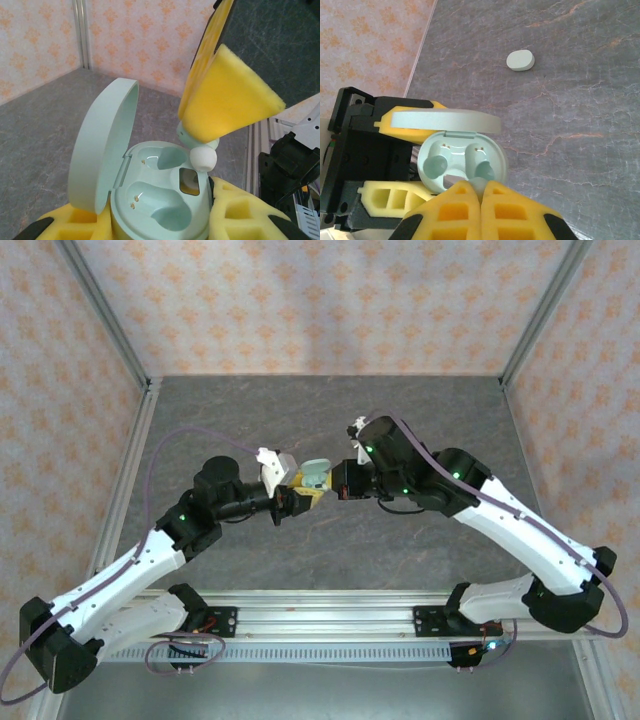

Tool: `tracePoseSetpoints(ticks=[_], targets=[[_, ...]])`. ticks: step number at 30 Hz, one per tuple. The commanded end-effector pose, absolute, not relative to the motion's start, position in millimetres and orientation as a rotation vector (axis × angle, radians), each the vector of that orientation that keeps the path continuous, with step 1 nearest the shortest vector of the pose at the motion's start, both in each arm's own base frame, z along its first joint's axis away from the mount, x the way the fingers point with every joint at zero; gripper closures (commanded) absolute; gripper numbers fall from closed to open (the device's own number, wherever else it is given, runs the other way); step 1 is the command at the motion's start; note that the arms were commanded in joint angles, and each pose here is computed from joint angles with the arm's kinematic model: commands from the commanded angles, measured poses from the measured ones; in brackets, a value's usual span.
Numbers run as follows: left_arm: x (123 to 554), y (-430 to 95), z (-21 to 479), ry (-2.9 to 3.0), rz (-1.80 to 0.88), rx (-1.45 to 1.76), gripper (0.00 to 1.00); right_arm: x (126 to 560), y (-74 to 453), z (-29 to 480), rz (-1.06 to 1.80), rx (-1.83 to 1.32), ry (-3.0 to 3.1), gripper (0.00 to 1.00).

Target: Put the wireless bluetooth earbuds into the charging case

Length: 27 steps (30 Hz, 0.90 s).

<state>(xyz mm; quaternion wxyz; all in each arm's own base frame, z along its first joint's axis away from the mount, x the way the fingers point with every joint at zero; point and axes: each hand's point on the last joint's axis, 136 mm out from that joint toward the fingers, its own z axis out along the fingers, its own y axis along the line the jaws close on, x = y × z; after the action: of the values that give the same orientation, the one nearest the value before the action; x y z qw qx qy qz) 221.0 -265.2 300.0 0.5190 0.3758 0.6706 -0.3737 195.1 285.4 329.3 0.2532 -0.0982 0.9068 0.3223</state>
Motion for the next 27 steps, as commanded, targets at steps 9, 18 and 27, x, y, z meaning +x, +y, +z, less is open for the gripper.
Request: tracePoseSetpoints(ticks=[9,18,27], targets=[[220,-272,303,1.563,-0.918,0.916,0.84,198,300,339,0.88,-0.349,2.429,0.96],[220,-271,302,1.569,-0.907,0.923,0.84,198,310,339,0.888,-0.389,2.439,0.96],[222,-272,300,1.576,-0.899,0.928,0.84,195,313,332,0.84,-0.44,2.466,0.94]])
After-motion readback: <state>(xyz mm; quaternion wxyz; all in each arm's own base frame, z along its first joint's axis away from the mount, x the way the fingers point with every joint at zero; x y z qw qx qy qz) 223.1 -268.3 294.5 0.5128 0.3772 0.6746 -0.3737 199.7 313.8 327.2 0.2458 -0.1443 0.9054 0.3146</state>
